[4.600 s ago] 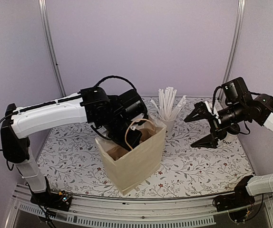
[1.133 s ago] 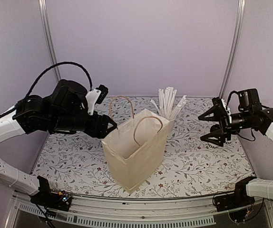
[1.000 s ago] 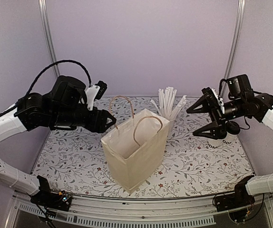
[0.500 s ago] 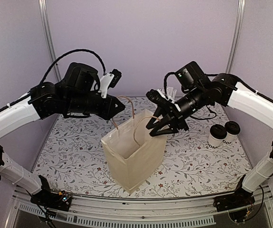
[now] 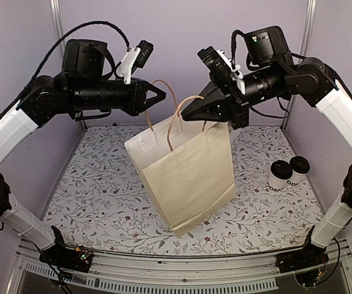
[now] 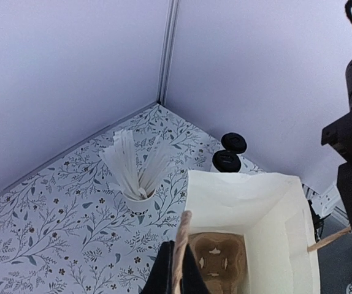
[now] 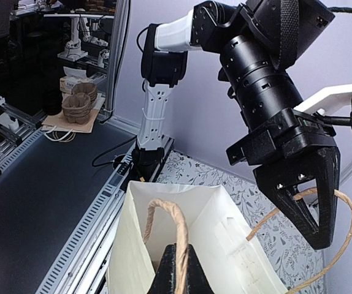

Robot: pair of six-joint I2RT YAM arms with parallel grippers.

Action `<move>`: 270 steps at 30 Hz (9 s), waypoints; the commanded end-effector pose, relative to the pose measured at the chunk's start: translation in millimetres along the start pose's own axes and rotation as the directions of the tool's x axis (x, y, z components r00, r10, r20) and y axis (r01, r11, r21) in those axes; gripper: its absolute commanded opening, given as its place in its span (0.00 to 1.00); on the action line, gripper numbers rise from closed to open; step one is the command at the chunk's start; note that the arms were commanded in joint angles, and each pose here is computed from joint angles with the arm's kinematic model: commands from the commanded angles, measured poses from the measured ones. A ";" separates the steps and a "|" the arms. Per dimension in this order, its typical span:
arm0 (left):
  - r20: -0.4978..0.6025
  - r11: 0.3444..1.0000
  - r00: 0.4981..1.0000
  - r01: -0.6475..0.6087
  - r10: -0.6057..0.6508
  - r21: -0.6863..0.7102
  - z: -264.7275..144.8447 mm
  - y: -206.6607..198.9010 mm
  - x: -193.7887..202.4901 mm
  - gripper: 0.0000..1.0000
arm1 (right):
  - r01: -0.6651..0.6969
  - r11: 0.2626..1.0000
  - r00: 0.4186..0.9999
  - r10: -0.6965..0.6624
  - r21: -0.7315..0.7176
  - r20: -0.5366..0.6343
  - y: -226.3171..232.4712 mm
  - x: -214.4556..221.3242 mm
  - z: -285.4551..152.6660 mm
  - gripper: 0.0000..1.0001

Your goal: Pack the takeout coffee

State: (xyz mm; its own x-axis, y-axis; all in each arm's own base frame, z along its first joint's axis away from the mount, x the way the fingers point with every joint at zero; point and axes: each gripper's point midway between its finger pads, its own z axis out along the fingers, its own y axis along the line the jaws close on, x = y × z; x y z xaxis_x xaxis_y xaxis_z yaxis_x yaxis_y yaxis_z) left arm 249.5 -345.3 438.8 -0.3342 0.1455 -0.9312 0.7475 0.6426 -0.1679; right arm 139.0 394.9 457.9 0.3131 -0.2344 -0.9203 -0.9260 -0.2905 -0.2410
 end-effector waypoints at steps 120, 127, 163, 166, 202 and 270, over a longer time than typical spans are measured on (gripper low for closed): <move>-0.049 0.860 0.889 -0.425 0.455 0.283 27.0 -160.2 177.3 0.00 | -0.236 0.723 0.925 0.372 0.650 -0.078 47.9 258.0 -173.5 0.99; -0.095 0.879 0.933 -0.290 0.348 0.379 28.9 -146.7 162.5 0.00 | -0.299 0.690 0.852 0.504 0.659 -0.141 31.7 249.1 -189.7 0.99; 0.019 0.990 0.996 -0.094 0.092 0.110 65.8 69.4 39.0 0.97 | -0.295 0.904 0.939 0.334 0.308 -0.078 4.2 144.9 -124.8 0.89; -0.001 0.990 0.997 -0.081 0.082 0.116 83.5 71.9 33.7 0.92 | -0.275 0.924 0.942 0.314 0.268 -0.118 -12.4 136.6 -99.2 0.87; 0.011 0.967 0.999 0.043 -0.047 0.252 52.4 34.6 -8.6 0.00 | -0.201 0.978 0.979 0.197 -0.055 -0.057 -3.9 54.1 -13.6 0.00; 0.077 0.999 0.997 -0.022 0.025 -0.042 33.5 161.8 95.9 0.83 | -0.420 0.481 0.202 0.876 0.770 -0.437 -1.5 422.0 -283.7 0.91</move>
State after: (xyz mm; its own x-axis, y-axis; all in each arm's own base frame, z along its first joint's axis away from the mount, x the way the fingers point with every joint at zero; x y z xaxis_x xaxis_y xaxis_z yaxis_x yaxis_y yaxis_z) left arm 356.4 -252.7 307.7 -0.2856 0.1079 -0.9522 0.7220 0.6776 -0.1398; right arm 336.7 23.4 161.9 -0.6558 -0.6991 -0.2849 -0.7218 0.6913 -0.0349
